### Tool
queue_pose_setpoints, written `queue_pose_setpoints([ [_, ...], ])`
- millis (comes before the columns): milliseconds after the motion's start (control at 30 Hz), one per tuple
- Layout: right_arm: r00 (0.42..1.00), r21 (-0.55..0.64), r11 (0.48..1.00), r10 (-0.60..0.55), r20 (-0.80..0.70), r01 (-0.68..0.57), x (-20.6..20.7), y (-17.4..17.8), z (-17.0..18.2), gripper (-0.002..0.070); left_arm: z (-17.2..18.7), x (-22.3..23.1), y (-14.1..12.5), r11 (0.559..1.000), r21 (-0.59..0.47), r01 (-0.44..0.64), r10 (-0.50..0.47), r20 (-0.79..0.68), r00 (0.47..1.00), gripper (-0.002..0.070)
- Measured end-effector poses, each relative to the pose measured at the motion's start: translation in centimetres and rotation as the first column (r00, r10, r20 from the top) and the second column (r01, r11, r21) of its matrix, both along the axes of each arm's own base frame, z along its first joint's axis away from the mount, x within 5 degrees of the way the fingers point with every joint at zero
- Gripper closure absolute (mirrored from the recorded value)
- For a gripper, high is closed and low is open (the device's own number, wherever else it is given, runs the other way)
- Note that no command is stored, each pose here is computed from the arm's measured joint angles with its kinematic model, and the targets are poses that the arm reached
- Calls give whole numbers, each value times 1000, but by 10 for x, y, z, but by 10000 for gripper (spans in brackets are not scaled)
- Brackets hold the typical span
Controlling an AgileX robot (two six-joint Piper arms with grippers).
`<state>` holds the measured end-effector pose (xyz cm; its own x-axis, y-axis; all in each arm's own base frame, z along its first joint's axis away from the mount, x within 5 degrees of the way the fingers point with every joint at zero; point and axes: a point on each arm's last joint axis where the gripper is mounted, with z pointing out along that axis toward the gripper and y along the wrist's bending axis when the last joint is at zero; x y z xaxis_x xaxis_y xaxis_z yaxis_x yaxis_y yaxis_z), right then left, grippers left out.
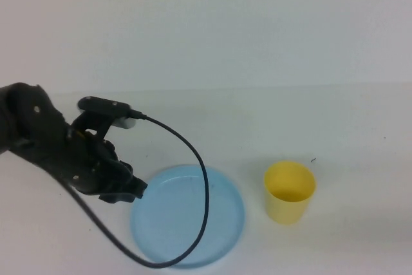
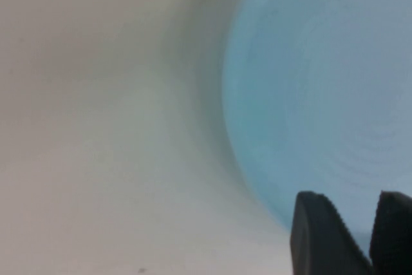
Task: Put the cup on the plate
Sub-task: Pick up the plate from the table
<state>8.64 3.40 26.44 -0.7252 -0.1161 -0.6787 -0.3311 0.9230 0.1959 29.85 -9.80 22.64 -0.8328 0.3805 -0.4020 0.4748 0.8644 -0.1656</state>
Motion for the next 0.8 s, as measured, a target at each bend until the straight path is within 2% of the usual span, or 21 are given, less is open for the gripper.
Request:
queue_pose_setpoints([
  [100,1000,4,1000,5,-23,-4,-2,1,-1,232,-11,13,-1,998,57,-41,44,-47,998,451],
  [267,999,5,1000,19,-51,-19,-4,1,-3,227,-20,32,-7,998,66,-13,19,-92,996,284],
  [333,998,5,1000,22,-57,-21,-4,1,-3,227,-24,36,-10,998,66,-8,14,-99,995,252],
  [667,998,6,1000,24,-60,-23,-5,2,-2,227,-57,46,-16,996,87,4,11,-173,985,270],
  [733,998,6,1000,24,-60,-23,-5,2,-2,234,-61,47,-17,996,87,2,14,-183,983,317],
  [800,998,7,1000,22,-61,-22,-5,2,-2,240,-64,47,-17,996,89,3,14,-191,982,406],
])
